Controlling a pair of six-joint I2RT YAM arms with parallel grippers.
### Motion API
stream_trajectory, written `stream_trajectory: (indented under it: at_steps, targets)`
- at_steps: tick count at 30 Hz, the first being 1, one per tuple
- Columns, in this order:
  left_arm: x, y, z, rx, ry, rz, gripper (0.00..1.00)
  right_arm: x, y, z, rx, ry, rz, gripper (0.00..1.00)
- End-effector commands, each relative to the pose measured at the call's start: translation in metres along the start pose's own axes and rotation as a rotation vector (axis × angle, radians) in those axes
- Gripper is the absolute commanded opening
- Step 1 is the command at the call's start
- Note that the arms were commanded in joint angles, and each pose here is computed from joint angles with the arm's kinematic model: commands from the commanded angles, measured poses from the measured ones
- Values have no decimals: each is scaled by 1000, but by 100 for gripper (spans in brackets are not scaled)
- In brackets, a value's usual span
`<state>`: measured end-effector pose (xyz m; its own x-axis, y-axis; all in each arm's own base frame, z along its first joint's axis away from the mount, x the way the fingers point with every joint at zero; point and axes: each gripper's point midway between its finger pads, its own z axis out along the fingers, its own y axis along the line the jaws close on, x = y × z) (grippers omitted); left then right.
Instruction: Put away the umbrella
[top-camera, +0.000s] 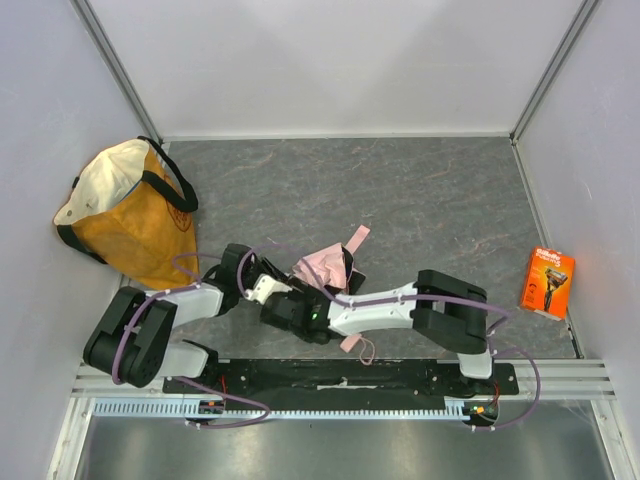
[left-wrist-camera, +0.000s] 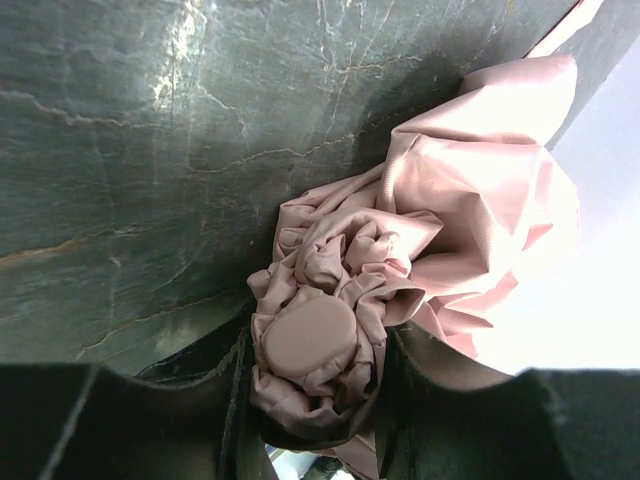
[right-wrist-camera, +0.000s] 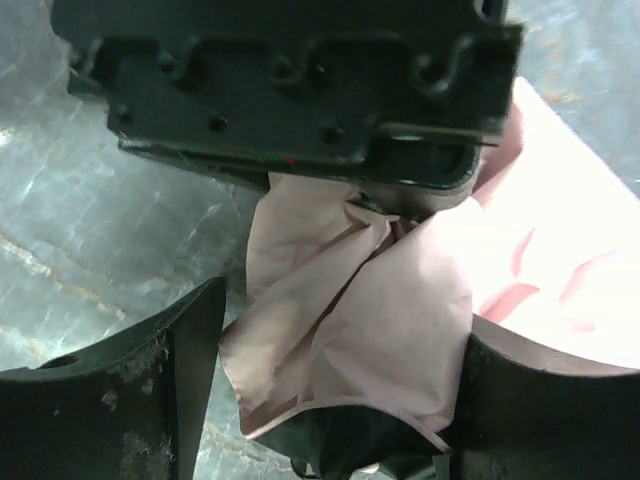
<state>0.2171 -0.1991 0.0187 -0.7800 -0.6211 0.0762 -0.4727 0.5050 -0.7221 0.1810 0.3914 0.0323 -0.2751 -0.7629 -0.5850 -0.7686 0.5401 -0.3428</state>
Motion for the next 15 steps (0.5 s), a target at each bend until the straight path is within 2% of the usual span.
stream_trajectory:
  at_steps: [1,3,8,12,15]
  targets:
    - [10,93,-10,-392,-22,-134,2,-14,-17,-5,365,-63,-128,78]
    - [10,90,-13,-408,-17,-133,2,-7,-18,-7,449,-70,-183,78]
    - [7,85,-18,-449,-10,-111,2,27,-16,8,479,-18,-237,79]
    - [15,86,-17,-458,40,-144,2,47,-14,24,492,21,-289,75]
    - [22,88,-20,-469,73,-152,2,60,-18,34,540,58,-326,68]
